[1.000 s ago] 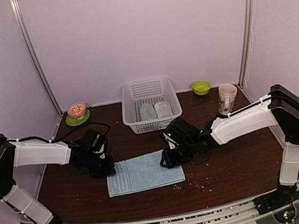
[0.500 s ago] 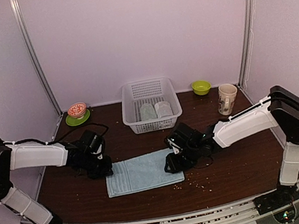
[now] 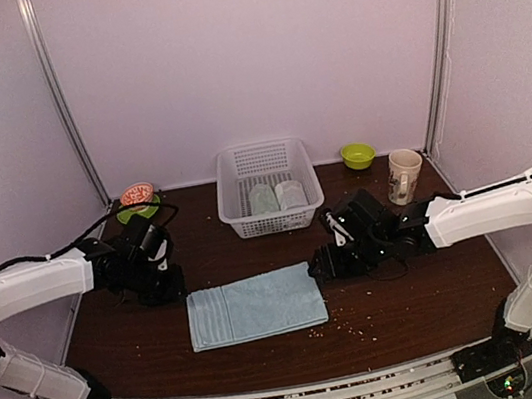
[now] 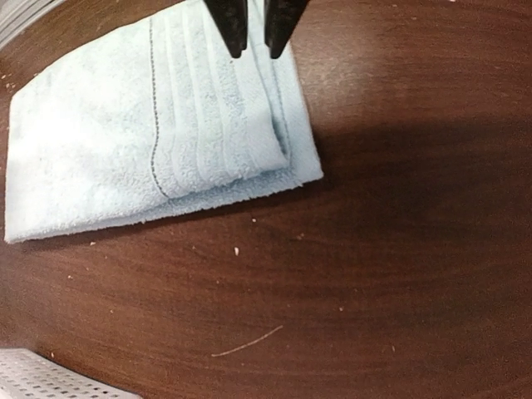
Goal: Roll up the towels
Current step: Smooth out the towel at the center of the board, then roll the towel at the center of the board.
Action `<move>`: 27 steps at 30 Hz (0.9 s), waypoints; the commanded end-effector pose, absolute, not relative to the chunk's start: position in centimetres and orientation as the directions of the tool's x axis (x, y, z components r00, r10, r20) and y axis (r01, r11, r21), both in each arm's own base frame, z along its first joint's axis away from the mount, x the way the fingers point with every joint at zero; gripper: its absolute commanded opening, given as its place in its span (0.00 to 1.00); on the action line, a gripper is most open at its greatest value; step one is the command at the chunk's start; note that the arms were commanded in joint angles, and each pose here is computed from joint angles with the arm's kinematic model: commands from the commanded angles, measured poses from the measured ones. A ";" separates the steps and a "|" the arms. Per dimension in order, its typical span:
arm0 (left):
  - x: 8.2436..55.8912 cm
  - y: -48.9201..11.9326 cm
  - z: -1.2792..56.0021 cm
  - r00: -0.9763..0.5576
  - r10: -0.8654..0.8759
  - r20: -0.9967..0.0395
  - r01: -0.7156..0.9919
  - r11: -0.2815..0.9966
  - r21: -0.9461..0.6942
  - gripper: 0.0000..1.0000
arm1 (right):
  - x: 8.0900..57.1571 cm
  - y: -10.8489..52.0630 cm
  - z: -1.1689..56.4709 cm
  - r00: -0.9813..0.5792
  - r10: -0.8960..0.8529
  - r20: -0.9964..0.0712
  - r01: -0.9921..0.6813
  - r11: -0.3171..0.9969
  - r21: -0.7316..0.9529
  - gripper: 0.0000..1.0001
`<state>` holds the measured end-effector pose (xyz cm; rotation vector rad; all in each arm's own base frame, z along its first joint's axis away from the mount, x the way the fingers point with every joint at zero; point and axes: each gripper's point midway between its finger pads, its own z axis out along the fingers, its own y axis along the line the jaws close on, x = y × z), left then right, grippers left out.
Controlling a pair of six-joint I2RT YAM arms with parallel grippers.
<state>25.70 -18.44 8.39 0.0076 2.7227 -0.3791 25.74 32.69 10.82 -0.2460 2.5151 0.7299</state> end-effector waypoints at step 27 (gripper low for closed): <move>25.9 -22.4 2.0 -0.947 0.110 -0.301 0.170 0.969 -0.179 0.00 | 25.2 32.7 1.1 -0.969 0.097 -0.227 -0.059 0.800 0.597 0.24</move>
